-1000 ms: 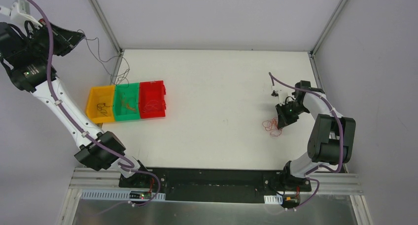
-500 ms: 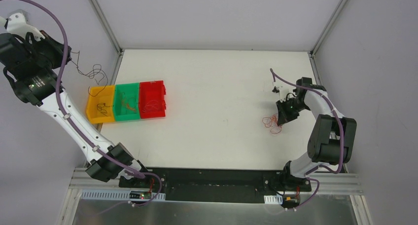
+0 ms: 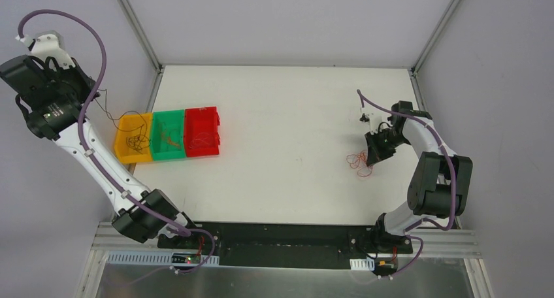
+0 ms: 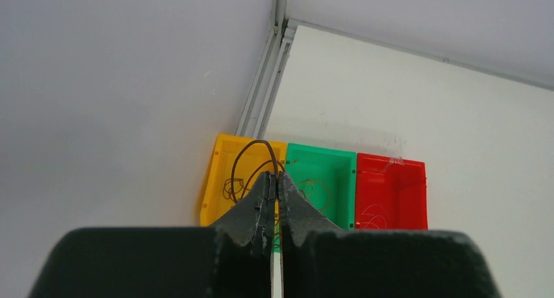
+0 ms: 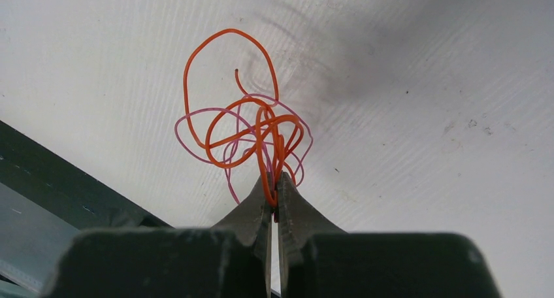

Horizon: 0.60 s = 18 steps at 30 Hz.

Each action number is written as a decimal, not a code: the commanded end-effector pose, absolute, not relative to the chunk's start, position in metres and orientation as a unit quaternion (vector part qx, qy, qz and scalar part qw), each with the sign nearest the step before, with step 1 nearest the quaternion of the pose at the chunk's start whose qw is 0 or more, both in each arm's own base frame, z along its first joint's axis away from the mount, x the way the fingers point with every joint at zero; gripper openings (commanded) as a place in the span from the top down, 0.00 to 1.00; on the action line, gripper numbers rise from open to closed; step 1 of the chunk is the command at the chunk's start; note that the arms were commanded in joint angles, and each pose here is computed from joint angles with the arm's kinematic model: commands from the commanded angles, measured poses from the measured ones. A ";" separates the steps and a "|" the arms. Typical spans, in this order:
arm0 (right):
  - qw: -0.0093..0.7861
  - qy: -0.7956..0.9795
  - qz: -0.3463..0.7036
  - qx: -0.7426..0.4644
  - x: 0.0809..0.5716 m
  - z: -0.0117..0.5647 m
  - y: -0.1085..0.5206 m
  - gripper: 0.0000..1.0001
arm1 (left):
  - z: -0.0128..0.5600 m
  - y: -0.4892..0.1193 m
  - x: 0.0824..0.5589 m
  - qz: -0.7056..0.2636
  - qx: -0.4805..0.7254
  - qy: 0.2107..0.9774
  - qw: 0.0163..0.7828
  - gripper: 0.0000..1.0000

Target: Untangle the cables

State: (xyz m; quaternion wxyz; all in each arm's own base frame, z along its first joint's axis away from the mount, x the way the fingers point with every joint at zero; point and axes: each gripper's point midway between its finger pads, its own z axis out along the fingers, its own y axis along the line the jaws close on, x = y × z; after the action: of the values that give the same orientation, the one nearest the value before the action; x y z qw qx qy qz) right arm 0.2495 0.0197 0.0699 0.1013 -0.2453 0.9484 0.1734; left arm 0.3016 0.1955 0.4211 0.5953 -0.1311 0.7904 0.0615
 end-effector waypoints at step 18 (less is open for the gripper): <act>0.104 0.944 0.189 -0.249 0.250 0.084 0.033 1.00 | 0.316 0.235 0.349 0.035 -0.010 0.842 0.538 1.00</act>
State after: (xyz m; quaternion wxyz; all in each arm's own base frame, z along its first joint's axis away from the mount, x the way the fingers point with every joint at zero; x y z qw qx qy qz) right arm 0.2470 0.0262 0.0703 0.0957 -0.2494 0.9470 0.1782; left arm 0.3412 0.2399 0.3328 0.5328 -0.0549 0.8426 0.0565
